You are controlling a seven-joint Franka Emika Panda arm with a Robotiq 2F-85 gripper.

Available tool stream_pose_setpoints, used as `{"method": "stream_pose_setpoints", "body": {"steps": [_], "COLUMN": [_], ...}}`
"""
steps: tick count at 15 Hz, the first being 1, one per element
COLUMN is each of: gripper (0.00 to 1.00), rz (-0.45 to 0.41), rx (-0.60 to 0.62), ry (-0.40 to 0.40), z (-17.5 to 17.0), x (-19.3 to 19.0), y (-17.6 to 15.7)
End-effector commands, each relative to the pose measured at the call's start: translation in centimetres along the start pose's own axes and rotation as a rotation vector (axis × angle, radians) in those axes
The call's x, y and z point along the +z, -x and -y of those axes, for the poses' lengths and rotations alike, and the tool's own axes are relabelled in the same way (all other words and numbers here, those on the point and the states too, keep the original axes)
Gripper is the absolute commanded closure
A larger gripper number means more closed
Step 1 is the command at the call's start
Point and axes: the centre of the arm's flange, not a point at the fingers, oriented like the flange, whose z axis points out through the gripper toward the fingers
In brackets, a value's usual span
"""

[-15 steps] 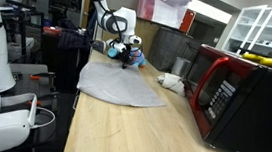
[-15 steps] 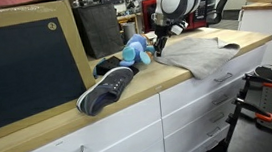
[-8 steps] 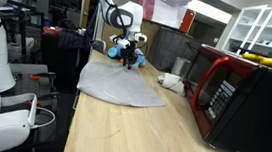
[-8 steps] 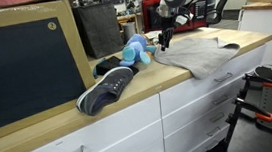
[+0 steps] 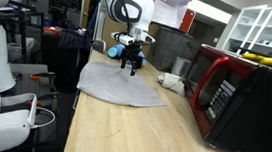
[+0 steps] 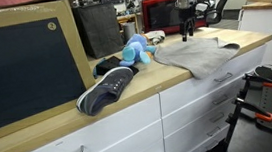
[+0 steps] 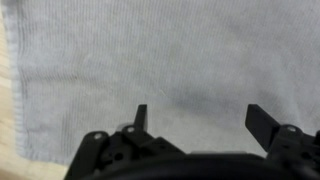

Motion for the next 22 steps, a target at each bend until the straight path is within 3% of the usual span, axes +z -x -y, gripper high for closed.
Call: {"method": "stream_pose_setpoints", "body": {"steps": [1,9,22], "gripper": [0.00,0.00,0.00], "rz": [0.042,0.134,0.202], "rx": [0.002,-0.167,-0.330], "ry": [-0.002,-0.034,0.041], "z": [-3.1,-6.0,-5.3], "x": [0.9,1.8,3.1], "y": [4.1,11.8,15.1]}}
